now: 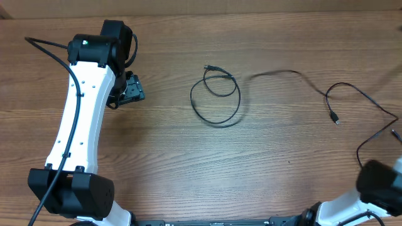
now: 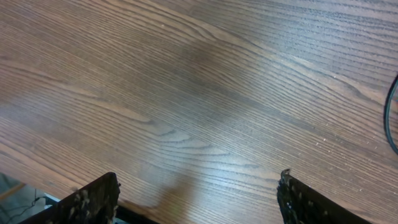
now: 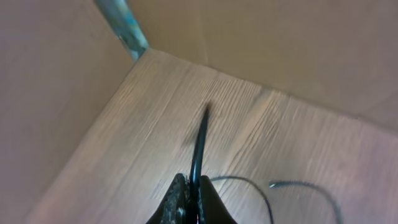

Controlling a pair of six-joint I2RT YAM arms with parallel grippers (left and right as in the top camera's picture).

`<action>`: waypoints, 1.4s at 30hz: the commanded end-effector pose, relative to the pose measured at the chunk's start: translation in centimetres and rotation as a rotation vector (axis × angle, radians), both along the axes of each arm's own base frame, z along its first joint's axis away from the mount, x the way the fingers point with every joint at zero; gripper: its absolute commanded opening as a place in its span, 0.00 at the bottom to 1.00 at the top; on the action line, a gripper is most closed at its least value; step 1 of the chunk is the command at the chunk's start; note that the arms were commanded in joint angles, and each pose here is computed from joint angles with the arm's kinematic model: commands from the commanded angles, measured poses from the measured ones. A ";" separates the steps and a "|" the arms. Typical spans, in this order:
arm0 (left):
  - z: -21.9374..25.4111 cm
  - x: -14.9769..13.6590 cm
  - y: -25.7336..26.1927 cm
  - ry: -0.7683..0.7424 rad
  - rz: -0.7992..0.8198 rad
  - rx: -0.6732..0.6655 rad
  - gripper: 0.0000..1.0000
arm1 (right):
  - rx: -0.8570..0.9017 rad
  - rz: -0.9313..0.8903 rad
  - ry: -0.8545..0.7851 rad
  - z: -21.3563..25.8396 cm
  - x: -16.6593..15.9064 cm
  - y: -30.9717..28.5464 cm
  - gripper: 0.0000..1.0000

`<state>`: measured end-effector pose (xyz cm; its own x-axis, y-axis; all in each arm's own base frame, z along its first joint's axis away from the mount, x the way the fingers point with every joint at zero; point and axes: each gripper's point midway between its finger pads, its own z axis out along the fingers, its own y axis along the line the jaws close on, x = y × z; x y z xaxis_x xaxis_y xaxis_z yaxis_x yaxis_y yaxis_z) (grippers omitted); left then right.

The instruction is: Untangle cables

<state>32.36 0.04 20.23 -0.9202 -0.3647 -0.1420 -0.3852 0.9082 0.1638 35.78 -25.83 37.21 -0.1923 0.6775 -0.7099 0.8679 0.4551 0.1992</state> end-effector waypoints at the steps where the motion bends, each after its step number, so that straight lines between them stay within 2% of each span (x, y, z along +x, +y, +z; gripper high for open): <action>1: 0.6 -0.2 -0.2 -0.024 -0.008 -0.004 0.81 | 0.170 0.176 -0.133 0.6 1.5 2.8 0.04; 12: 0.6 -0.2 -0.3 -0.023 -0.008 -0.007 0.81 | 0.254 0.323 0.085 -5.6 2.0 5.3 0.06; 13: 0.6 -0.2 -0.3 -0.023 -0.008 -0.007 0.81 | 0.277 0.362 0.098 -6.2 2.2 6.3 0.09; 18: 0.6 -0.2 -0.3 -0.024 -0.007 -0.007 0.81 | 0.382 0.586 0.226 -9.8 2.3 11.9 0.43; 26: 0.6 -0.2 -0.3 -0.025 -0.008 -0.007 0.81 | 0.453 0.797 0.444 -18.8 2.2 18.9 0.61; 35: 0.6 -0.2 -0.3 -0.025 -0.008 -0.008 0.81 | 0.351 0.987 0.447 -27.6 4.6 25.0 0.73; 42: 0.5 -0.2 -0.6 -0.023 -0.009 -0.026 0.81 | 0.075 0.965 0.447 -31.4 6.5 25.2 0.75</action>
<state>32.49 -0.11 20.21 -0.9198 -0.3652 -0.1434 -0.3852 0.9098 0.1545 42.22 0.52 6.69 -0.9134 0.1725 -0.3688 0.1322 0.9824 0.1321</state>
